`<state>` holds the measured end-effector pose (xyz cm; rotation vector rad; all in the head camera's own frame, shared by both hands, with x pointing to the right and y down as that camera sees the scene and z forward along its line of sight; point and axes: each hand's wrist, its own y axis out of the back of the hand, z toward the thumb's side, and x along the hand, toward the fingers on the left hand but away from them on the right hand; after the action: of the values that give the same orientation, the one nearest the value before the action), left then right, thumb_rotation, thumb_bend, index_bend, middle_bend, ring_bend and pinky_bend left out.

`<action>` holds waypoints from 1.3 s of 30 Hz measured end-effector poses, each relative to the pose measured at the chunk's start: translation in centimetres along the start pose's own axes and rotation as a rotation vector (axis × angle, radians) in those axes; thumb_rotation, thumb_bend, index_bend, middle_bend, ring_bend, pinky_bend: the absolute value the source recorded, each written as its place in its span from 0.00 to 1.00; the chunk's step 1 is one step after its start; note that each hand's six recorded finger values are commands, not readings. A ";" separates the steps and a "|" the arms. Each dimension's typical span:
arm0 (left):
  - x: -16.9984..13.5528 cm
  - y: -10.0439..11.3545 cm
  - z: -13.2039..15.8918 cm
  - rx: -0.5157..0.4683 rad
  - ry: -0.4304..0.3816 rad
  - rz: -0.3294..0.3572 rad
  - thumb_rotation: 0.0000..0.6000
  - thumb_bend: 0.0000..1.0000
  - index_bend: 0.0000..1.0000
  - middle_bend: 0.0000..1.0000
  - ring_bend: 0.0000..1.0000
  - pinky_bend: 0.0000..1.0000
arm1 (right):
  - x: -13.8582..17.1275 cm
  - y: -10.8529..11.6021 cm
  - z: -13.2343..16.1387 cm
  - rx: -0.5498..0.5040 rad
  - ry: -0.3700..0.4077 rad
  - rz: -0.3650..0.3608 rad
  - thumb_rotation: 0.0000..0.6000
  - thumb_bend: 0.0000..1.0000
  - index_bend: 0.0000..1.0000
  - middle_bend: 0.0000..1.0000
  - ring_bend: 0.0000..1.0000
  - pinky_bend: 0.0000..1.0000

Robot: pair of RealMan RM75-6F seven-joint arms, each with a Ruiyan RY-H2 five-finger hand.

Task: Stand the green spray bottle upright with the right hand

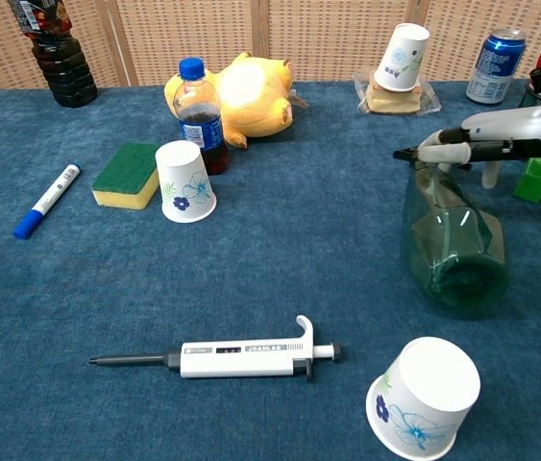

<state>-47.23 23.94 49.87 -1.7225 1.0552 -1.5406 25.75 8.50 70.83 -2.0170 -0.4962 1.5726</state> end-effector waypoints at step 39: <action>-0.1 -1.1 -1.6 -0.054 -0.020 -0.010 0.89 0.24 0.39 0.32 0.29 0.17 | 2.1 5.1 6.6 0.149 -0.039 -0.221 0.17 0.35 0.02 0.19 0.03 0.24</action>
<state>-48.62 24.67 50.96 -1.7777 1.0891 -1.5111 19.69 6.87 64.88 -1.7588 -0.5778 1.4716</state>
